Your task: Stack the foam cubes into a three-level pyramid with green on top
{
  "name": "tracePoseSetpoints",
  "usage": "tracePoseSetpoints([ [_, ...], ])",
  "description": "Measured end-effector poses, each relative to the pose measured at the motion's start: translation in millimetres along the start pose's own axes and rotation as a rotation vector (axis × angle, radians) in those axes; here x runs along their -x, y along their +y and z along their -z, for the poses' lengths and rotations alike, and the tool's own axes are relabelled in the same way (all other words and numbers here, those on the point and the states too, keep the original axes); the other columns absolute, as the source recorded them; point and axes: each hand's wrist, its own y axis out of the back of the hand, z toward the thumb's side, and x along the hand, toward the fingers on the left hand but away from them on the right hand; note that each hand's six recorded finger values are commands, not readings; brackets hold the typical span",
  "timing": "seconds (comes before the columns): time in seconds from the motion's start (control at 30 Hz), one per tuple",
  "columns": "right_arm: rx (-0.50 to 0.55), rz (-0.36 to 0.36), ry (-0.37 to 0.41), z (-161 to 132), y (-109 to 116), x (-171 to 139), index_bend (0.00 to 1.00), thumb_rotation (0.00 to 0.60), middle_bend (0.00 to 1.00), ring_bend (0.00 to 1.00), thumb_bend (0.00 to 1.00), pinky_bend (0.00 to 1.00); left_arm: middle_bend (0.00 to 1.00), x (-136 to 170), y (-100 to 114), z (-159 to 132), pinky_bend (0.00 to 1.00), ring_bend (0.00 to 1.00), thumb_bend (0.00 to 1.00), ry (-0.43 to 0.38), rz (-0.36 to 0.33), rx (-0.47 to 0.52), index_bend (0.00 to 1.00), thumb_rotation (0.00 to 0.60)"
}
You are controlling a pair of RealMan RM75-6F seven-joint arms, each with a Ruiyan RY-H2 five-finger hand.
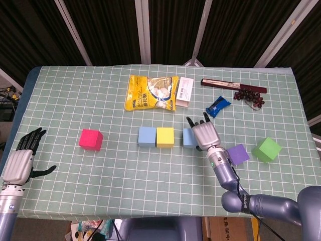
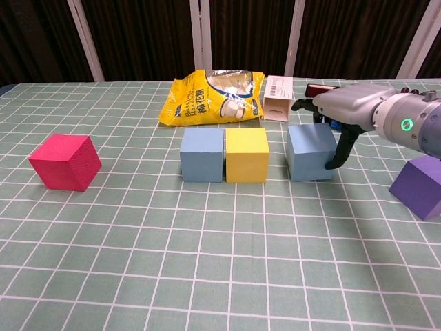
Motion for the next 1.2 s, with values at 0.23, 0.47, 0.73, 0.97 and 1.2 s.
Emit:
tracePoseSetpoints([
  [0.23, -0.013, -0.028, 0.008, -5.5, 1.5, 6.9, 0.00, 0.600, 0.44, 0.31, 0.23, 0.00, 0.00, -1.0, -0.4, 1.3, 0.00, 0.00, 0.08, 0.010, 0.004, 0.002, 0.00, 0.600],
  [0.47, -0.029, -0.059, 0.009, -10.0, 0.4, 10.1, 0.00, 0.600, 0.44, 0.31, 0.23, 0.00, 0.00, -1.1, -0.1, 1.5, 0.00, 0.00, 0.08, 0.011, 0.004, 0.004, 0.00, 0.600],
  [0.73, -0.032, -0.083, 0.008, -16.5, -0.9, 9.8, 0.00, 0.600, 0.44, 0.31, 0.23, 0.00, 0.00, -1.0, 0.1, 1.8, 0.00, 0.00, 0.08, 0.012, 0.005, 0.007, 0.00, 0.600],
  [0.97, -0.033, -0.074, 0.009, -20.0, 1.1, 10.1, 0.00, 0.600, 0.44, 0.31, 0.23, 0.00, 0.00, -0.7, 0.3, 1.5, 0.00, 0.00, 0.08, 0.009, 0.005, 0.010, 0.00, 0.600],
  [1.2, -0.035, -0.062, -0.001, -22.9, 3.2, 11.4, 0.00, 0.600, 0.44, 0.31, 0.23, 0.00, 0.00, -0.7, 0.2, 1.3, 0.00, 0.00, 0.08, 0.008, 0.007, 0.011, 0.00, 0.600],
])
